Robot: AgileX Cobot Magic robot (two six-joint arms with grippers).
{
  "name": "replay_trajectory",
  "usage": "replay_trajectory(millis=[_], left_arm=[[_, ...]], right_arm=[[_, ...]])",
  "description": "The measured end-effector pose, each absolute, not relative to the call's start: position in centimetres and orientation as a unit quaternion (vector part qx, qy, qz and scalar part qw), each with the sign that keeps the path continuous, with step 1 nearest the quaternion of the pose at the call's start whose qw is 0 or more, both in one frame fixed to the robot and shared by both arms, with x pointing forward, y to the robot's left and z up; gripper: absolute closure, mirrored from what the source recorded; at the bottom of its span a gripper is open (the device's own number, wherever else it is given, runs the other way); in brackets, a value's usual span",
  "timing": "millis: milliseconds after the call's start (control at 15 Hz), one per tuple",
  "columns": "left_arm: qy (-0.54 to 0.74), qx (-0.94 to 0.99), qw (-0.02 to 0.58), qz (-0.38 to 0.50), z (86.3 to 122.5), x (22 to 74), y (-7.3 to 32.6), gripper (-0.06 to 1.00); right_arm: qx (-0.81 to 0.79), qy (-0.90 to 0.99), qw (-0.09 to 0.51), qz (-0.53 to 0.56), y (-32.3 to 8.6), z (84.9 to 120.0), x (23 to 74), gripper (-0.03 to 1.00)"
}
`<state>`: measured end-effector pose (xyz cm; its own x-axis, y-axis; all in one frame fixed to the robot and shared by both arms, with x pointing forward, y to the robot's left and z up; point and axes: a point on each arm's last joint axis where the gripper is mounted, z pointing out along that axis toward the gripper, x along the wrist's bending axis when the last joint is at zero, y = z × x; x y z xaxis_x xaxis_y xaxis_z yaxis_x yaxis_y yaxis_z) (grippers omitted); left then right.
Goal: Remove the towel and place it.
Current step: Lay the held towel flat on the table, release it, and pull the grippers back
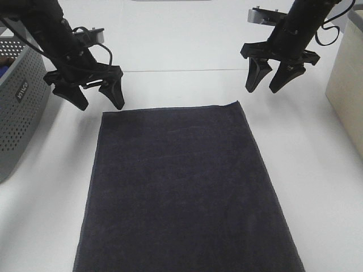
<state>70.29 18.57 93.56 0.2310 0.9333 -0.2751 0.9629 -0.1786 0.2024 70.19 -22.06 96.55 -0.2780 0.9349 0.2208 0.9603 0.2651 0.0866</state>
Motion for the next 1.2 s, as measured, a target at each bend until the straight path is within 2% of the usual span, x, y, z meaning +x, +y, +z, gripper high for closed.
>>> replay_trajectory(millis=[333,667,1200], left_arm=[[0.639,0.748,0.165,-0.066,90.6,71.5,21.7,0.1],[0.629,0.744,0.196,-0.109,88.3,71.8,22.3,0.1],[0.643,0.725,0.221,-0.113,87.4,72.5,21.9,0.11]], right_arm=[[-0.621,-0.773,0.085,-0.097,-24.1,91.7,72.7,0.36],[-0.61,-0.772,0.137,-0.11,-24.1,88.0,72.9,0.36],[-0.613,-0.759,0.174,-0.131,-23.4,86.7,73.0,0.36]])
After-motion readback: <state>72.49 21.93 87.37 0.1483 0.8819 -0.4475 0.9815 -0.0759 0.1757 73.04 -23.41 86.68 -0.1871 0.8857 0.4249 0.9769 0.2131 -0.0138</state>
